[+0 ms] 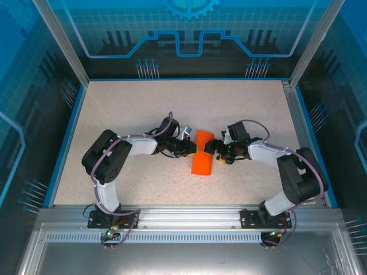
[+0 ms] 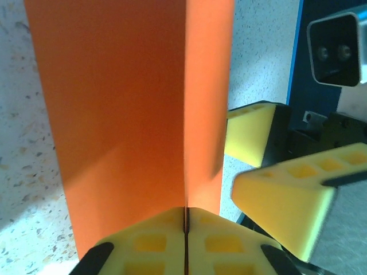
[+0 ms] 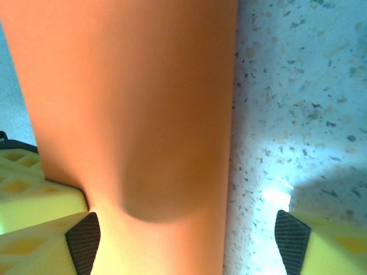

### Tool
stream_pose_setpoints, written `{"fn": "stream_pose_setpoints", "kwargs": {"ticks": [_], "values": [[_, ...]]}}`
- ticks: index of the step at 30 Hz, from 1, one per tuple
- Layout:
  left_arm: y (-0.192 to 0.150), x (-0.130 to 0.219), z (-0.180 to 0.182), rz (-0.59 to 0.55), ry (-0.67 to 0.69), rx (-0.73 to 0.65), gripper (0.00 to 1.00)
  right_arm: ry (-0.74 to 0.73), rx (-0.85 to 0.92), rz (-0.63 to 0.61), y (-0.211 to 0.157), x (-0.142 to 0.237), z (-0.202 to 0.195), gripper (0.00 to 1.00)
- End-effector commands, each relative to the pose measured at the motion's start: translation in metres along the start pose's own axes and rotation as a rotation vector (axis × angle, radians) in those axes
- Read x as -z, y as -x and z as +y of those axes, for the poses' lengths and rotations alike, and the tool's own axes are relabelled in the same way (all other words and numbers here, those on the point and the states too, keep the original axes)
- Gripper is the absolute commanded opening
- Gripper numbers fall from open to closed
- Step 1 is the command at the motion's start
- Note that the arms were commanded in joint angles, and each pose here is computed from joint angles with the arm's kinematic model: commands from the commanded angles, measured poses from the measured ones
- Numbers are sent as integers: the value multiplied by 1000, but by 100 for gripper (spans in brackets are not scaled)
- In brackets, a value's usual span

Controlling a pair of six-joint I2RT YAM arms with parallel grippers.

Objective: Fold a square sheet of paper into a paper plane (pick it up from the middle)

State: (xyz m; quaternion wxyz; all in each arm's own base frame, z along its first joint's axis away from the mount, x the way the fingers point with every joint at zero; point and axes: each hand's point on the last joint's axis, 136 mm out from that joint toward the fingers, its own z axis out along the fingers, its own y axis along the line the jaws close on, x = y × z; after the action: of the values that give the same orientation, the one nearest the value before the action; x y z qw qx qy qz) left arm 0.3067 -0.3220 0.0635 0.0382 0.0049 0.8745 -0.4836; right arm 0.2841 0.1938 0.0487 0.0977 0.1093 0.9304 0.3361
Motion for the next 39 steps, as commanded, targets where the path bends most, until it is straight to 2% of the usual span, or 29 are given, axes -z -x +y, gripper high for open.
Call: {"fn": "stream_pose_setpoints", "kwargs": {"ticks": [1, 3, 6, 7, 8, 10, 12, 15, 19, 31, 34, 36, 37, 39], "values": [[1, -5, 1, 17, 12, -23, 6, 2, 47, -76, 9, 17, 3, 88], [1, -5, 1, 19, 15, -23, 5, -17, 72, -127, 13, 22, -2, 99], [1, -5, 2, 19, 19, -23, 5, -68, 106, -139, 13, 32, -6, 99], [0, -5, 3, 21, 21, -22, 5, -128, 95, -103, 9, 35, -13, 98], [0, -5, 3, 22, 22, -21, 5, -164, 78, -86, 6, 35, -19, 90], [0, -5, 4, 23, 23, -19, 5, -106, 90, -73, 4, 28, -11, 79], [0, -6, 5, 22, 25, -15, 5, -50, 104, -78, 4, 21, -3, 77], [1, -5, 3, 21, 20, -17, 5, -73, 90, -55, 4, 17, -7, 67], [0, -6, 3, 23, 21, -15, 5, -17, 94, -28, 2, 6, 2, 65], [-1, -4, 3, 25, 20, -17, 6, -61, 70, 27, 1, -14, -10, 57], [-1, -4, 4, 23, 30, -14, 11, -77, 64, 36, -1, -17, -14, 56], [0, -2, 8, 6, 59, -9, 18, -104, 60, 34, -1, -17, -18, 56], [2, 0, 11, -8, 80, -4, 27, -123, 53, 33, -1, -17, -22, 56], [4, 8, 13, -47, 126, -1, 35, -158, 50, 36, -2, -17, -27, 57]]}}
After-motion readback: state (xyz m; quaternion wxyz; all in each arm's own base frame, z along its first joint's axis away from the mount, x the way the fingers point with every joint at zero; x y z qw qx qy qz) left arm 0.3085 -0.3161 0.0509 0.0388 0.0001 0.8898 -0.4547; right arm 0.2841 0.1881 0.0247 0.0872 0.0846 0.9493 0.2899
